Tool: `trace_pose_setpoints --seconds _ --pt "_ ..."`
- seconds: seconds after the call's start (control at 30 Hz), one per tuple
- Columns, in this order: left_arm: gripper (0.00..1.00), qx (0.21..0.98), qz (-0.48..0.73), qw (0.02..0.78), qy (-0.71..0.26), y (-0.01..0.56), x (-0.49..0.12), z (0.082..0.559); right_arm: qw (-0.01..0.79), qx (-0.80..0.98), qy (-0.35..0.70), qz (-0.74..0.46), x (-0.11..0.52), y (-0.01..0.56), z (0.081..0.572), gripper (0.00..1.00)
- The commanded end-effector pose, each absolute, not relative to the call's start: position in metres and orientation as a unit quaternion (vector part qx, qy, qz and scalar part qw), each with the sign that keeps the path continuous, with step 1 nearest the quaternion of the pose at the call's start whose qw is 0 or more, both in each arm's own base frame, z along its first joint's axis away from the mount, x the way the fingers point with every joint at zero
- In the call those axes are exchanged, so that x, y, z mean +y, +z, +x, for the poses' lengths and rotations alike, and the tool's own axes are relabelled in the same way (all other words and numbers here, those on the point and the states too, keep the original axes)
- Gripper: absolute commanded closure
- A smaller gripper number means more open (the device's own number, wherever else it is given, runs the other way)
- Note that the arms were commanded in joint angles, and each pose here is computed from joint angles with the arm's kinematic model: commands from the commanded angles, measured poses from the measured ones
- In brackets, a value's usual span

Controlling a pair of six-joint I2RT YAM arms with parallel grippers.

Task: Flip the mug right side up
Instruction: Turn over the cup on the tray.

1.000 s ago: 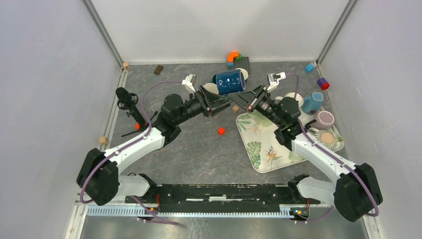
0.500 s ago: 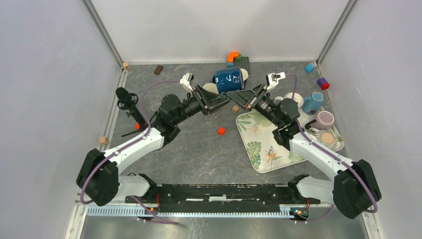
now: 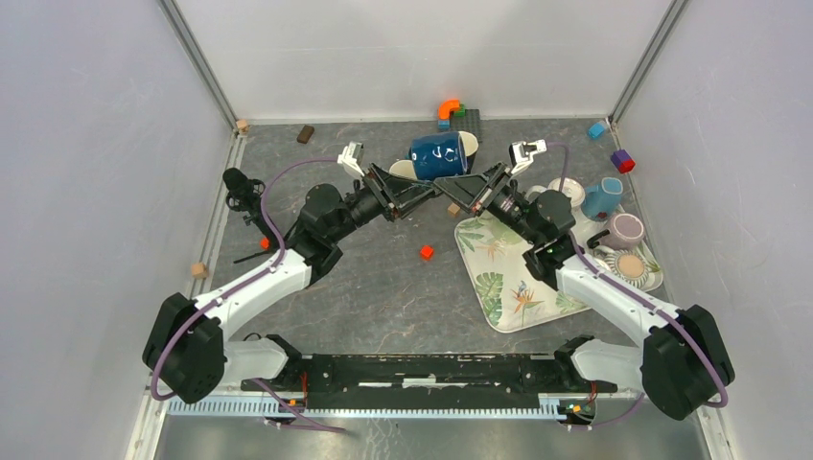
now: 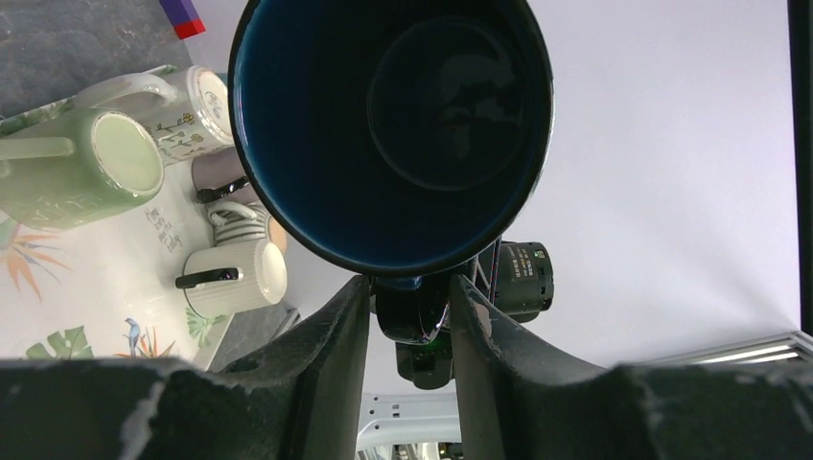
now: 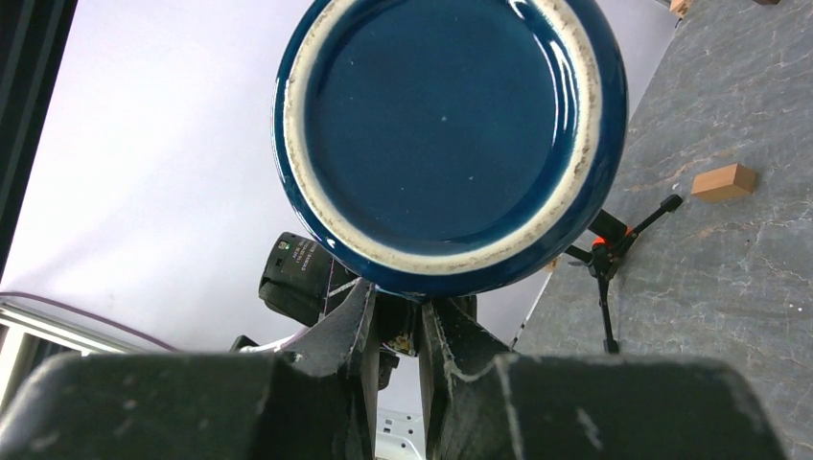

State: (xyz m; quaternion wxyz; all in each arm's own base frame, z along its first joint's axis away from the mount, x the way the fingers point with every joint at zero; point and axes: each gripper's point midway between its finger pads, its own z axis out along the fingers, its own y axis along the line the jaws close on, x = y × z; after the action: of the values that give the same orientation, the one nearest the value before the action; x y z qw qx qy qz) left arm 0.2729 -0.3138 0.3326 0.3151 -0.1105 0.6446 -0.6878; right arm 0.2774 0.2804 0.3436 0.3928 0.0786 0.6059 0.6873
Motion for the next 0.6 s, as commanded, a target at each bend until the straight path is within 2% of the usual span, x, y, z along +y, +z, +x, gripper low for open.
trace_pose_setpoints --seconds 0.0,0.3,0.57 --pt "0.57 0.623 -0.119 0.339 -0.694 0.35 -0.305 0.276 0.42 0.545 0.725 0.031 0.281 0.386 0.257 1.0" --pt "0.61 0.62 -0.125 0.345 -0.694 0.352 -0.304 0.279 0.41 0.548 0.729 0.027 0.289 0.383 0.252 1.0" --pt "0.81 0.611 -0.123 0.36 -0.694 0.359 -0.298 0.276 0.409 0.561 0.72 0.03 0.292 0.371 0.253 1.0"
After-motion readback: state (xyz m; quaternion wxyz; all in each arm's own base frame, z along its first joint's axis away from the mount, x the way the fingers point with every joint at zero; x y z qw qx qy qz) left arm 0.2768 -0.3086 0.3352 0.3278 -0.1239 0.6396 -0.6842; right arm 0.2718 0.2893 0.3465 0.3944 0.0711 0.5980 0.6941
